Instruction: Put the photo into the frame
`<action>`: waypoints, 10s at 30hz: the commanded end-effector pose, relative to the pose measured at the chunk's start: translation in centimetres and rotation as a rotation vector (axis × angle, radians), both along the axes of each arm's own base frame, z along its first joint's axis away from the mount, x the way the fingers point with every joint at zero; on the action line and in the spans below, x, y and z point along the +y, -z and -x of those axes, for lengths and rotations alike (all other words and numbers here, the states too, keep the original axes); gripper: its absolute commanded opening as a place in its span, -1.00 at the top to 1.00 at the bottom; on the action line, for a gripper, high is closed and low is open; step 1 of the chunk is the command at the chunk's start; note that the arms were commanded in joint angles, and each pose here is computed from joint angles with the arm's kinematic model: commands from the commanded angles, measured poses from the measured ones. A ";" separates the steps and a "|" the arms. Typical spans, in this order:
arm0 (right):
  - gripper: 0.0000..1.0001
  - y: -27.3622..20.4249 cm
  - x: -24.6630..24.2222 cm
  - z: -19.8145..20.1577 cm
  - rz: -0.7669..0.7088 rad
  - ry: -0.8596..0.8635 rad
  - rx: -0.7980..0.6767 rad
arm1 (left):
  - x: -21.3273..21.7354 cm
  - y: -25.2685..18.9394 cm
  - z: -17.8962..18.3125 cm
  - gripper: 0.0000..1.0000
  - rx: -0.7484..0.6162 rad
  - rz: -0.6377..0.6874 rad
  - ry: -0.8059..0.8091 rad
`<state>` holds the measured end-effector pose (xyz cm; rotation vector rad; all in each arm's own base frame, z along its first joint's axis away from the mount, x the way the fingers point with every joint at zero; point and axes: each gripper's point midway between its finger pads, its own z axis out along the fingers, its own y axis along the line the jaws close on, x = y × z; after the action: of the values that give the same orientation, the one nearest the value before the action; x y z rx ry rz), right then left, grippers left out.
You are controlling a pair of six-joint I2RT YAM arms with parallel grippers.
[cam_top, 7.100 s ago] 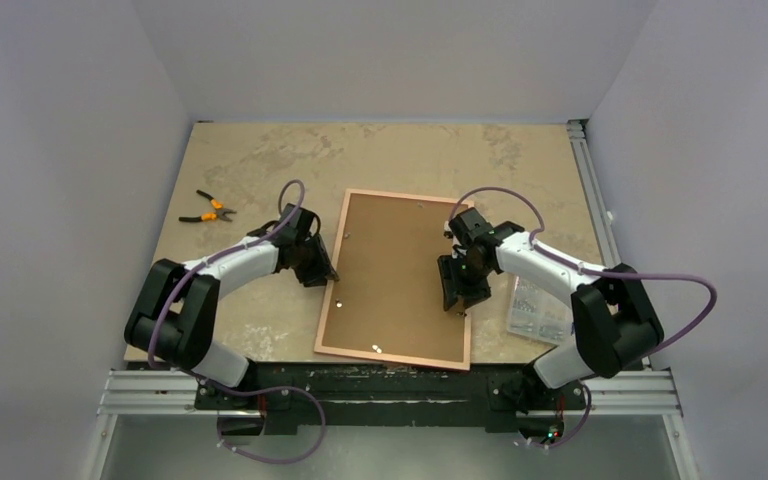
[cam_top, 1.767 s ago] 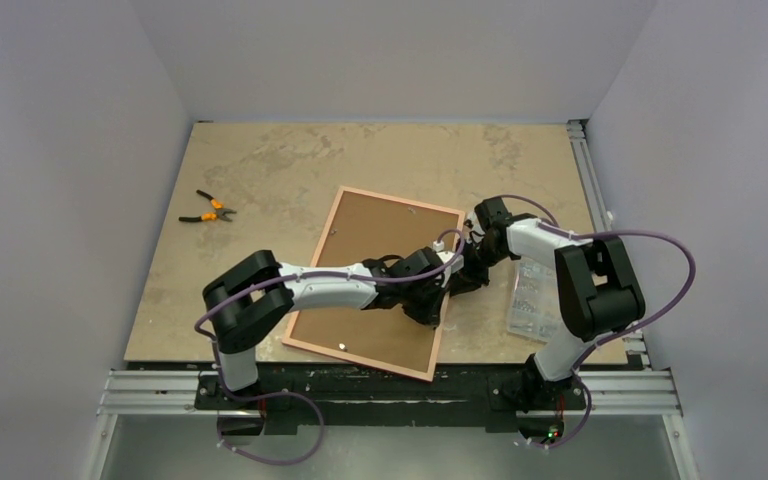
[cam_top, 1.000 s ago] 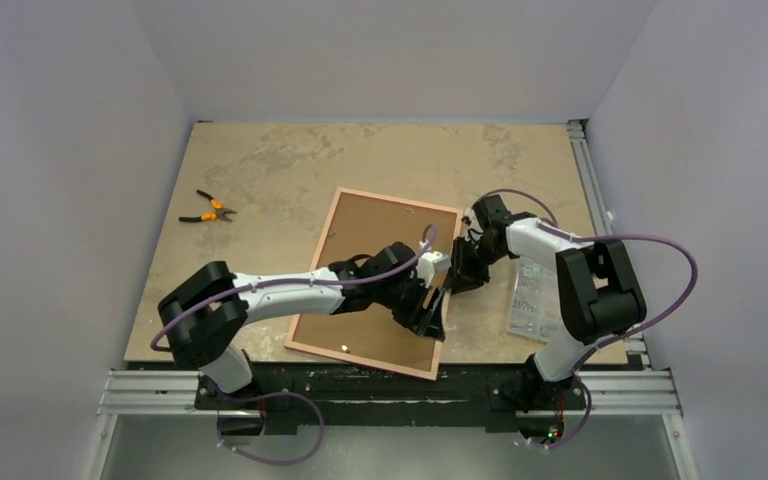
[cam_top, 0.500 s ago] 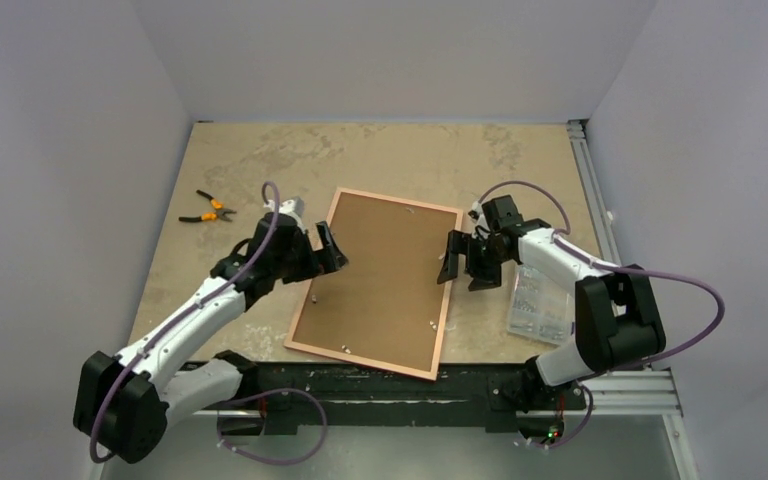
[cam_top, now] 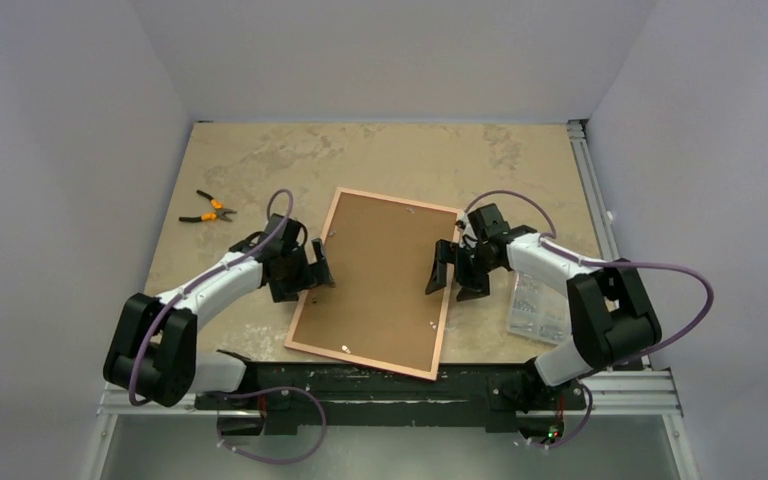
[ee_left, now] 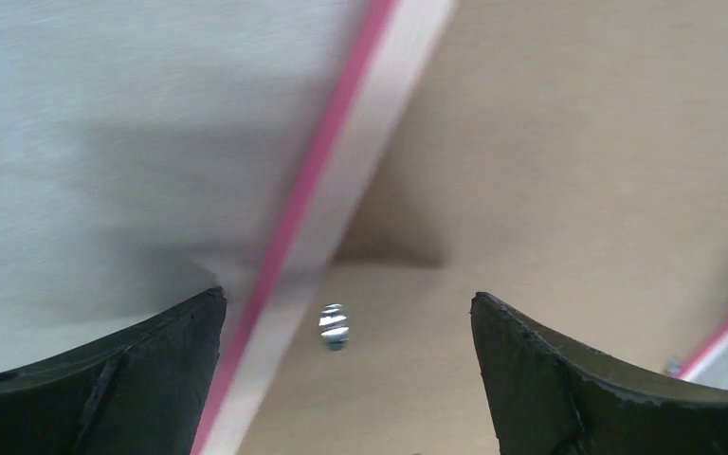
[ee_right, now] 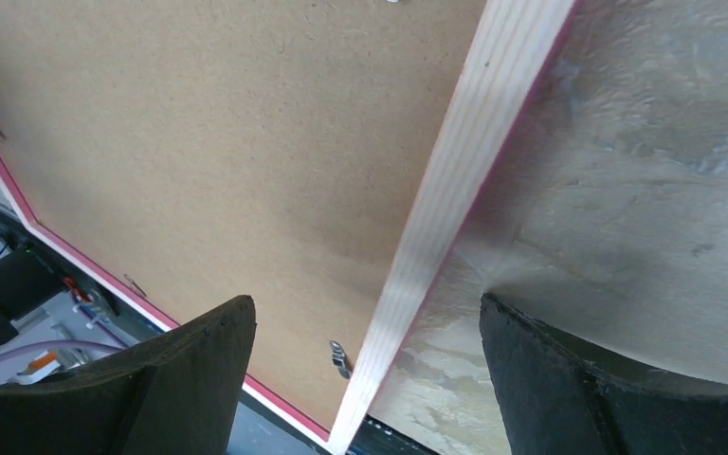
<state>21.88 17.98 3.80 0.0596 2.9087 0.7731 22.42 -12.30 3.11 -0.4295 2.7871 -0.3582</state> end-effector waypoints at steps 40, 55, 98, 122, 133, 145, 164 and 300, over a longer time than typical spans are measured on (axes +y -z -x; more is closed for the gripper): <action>-0.60 1.2 -3.3 -0.2 0.241 0.003 -0.002 | -3.1 3.0 4.8 -0.29 0.050 -0.208 0.115; -0.60 0.7 -2.7 -1.8 0.232 -0.016 -0.023 | -3.9 3.5 5.5 1.00 0.057 -0.216 0.153; -0.21 1.5 -1.9 2.1 0.397 -0.215 -0.039 | -2.3 0.9 3.6 -0.65 0.020 -0.160 0.090; -0.24 -0.4 0.7 -0.4 0.297 -0.200 -0.117 | -2.6 0.4 3.5 -0.70 0.003 -0.125 0.102; -0.97 -1.5 0.7 -6.2 0.177 -0.070 -0.097 | -1.7 -0.5 -0.2 -0.83 -0.023 -0.007 0.030; -0.80 -0.8 1.2 -9.5 0.218 -0.050 -0.100 | -4.6 -0.3 -3.7 -0.78 -0.012 0.062 0.087; -0.90 -1.8 -4.8 -1.9 0.392 -0.018 -0.035 | -5.2 0.3 1.1 -0.77 0.002 -0.005 0.062; -0.78 -1.3 -2.2 -11.7 0.112 0.034 -0.077 | 0.0 0.6 -14.9 0.10 0.004 -0.149 -0.003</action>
<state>33.25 15.39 3.82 0.1138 2.9096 0.5570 36.58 -13.24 3.04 -0.4543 2.7811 -0.3060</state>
